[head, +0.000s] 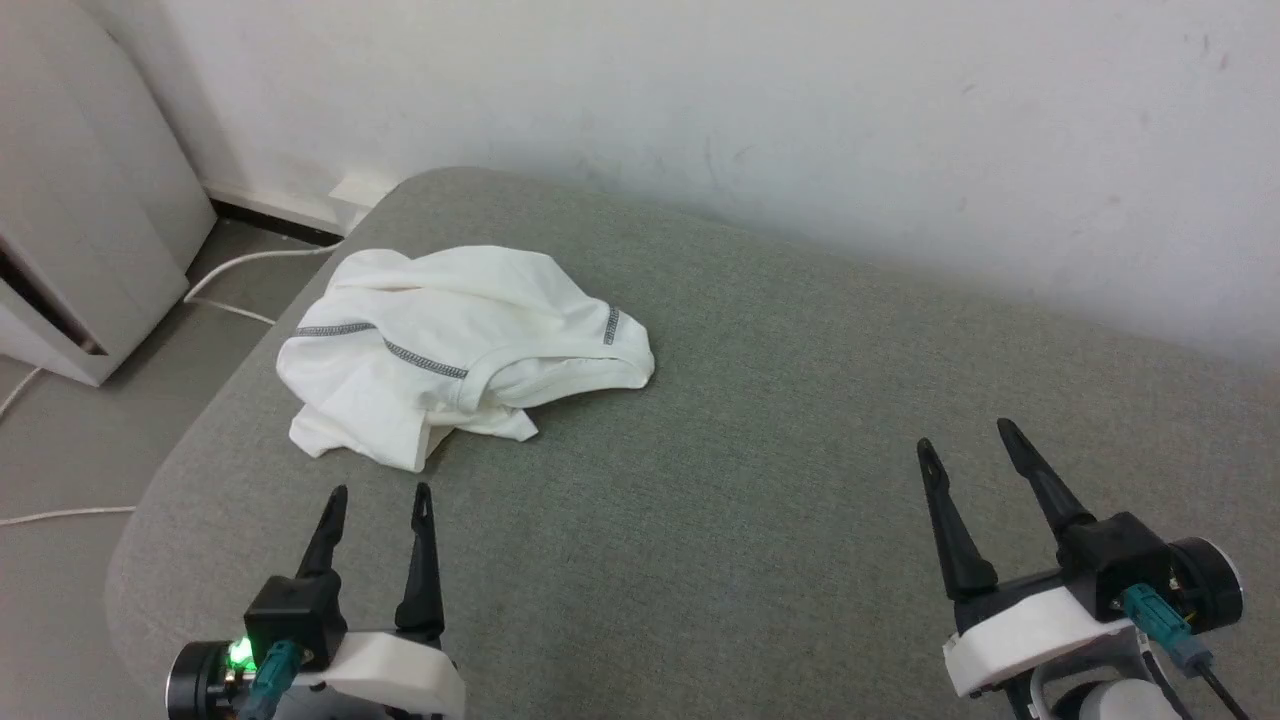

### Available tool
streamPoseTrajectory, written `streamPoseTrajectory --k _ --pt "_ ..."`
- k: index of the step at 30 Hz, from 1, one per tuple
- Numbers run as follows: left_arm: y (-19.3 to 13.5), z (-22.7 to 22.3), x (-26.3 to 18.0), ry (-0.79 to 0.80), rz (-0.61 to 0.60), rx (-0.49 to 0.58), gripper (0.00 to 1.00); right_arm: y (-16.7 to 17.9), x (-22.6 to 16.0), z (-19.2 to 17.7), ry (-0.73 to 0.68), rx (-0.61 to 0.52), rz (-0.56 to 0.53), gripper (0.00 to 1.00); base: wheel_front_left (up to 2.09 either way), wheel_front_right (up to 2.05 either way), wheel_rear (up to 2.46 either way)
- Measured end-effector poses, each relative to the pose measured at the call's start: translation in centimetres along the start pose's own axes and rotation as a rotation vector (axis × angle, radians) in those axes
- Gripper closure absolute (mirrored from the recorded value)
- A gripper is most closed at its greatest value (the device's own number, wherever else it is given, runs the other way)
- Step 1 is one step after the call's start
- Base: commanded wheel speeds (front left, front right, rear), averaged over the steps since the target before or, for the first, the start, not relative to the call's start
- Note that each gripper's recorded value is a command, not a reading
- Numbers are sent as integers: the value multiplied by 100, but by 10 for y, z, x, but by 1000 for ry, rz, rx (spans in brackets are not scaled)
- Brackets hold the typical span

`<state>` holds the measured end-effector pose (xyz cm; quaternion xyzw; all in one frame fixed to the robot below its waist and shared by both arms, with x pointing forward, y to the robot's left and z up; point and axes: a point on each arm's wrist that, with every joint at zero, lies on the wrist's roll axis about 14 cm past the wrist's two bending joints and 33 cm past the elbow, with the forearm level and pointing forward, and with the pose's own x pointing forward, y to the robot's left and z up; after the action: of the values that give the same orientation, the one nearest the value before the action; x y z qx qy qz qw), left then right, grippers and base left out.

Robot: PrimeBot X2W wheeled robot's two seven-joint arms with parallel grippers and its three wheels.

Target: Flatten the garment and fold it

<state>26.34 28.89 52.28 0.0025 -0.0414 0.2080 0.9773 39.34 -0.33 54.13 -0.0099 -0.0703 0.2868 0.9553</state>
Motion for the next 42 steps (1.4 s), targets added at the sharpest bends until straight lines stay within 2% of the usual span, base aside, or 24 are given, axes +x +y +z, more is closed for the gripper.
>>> streamPoseTrajectory --k 42 --pt "60 -2 -48 -32 221 -8 0 77 29 -9 -30 77 235 0 0 0 0"
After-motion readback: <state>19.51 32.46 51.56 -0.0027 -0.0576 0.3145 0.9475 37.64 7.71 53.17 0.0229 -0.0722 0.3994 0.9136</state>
